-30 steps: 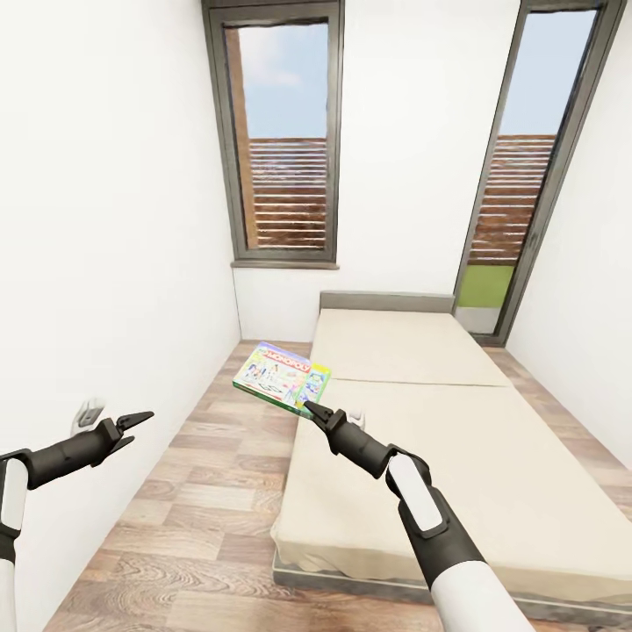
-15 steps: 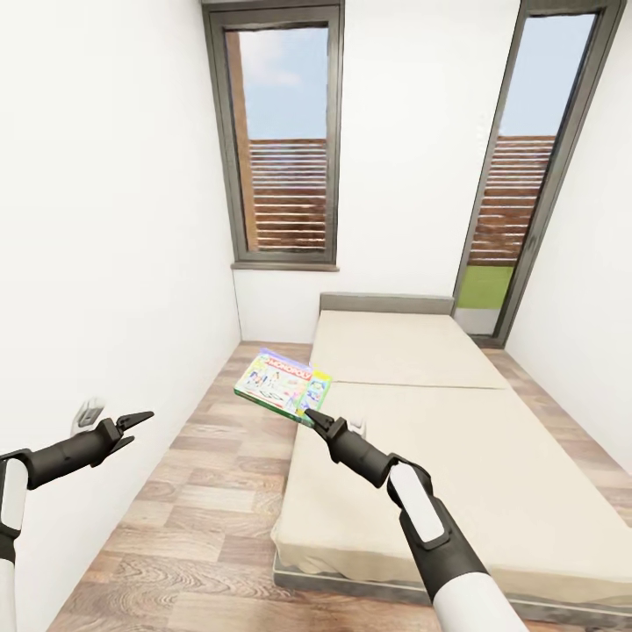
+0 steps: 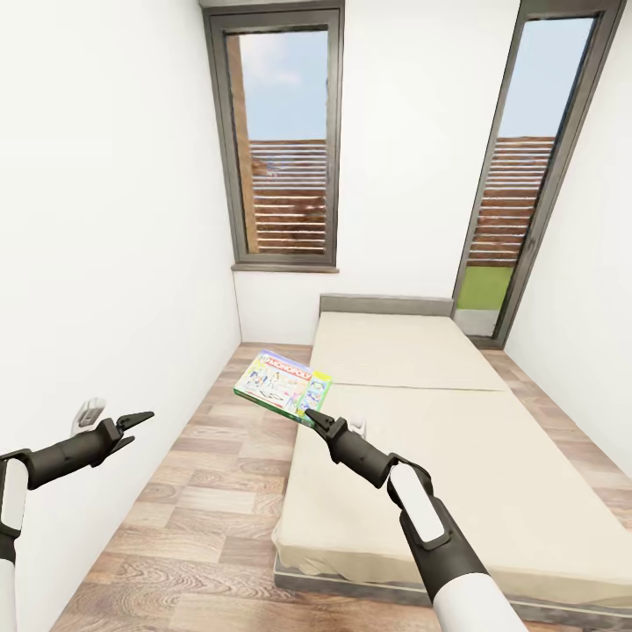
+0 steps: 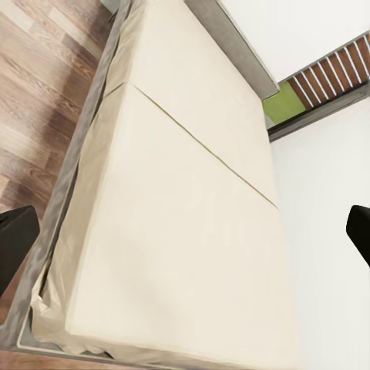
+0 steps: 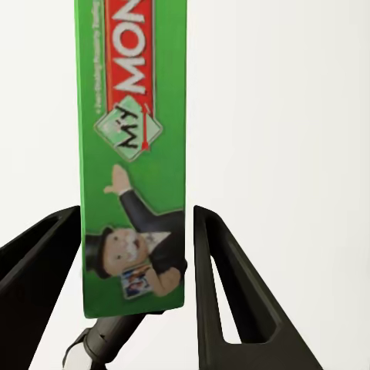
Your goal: Put all the toys in the child's room - the three board games (two on the bed and one on the table), the two jigsaw puzzles on the table, and the tennis ball on the table - inside the toy box on the table in the child's room.
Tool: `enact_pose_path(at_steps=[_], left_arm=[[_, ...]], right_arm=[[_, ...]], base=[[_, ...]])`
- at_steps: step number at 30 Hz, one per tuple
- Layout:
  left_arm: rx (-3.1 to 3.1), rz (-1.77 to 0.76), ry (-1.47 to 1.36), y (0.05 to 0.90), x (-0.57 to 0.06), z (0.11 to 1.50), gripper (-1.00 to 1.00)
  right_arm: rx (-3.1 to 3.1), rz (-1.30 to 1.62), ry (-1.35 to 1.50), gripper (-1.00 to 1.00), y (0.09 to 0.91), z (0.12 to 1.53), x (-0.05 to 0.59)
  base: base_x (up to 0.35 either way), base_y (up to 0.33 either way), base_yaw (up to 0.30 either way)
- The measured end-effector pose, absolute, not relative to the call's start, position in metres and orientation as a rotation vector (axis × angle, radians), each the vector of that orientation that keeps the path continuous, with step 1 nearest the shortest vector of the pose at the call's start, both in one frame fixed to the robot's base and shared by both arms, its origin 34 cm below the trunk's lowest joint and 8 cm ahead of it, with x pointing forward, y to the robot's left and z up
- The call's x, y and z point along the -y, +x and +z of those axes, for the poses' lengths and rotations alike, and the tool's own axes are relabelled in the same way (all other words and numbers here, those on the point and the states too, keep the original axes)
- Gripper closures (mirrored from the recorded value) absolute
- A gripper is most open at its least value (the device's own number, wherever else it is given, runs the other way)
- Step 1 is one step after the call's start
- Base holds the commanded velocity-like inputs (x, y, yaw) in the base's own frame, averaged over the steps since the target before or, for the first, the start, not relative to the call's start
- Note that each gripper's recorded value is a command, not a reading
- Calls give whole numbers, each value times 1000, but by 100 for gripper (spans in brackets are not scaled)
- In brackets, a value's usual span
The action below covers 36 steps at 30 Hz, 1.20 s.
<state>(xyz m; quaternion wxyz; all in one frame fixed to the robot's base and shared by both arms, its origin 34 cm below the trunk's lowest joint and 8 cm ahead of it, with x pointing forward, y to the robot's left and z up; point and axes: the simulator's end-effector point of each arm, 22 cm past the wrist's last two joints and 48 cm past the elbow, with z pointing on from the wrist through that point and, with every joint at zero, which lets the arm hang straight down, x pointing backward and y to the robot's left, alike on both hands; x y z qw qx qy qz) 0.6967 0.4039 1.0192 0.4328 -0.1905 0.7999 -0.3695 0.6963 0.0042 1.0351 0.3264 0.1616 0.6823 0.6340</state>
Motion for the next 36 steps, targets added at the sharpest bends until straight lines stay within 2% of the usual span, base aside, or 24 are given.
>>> enact_pose_path(at_steps=[36], left_arm=[[-1996, -921, -474, 686, -403, 1055, -100]], right_arm=[[-1773, 1640, 434, 100, 690, 1071, -1]], base=[[0, 0, 0]])
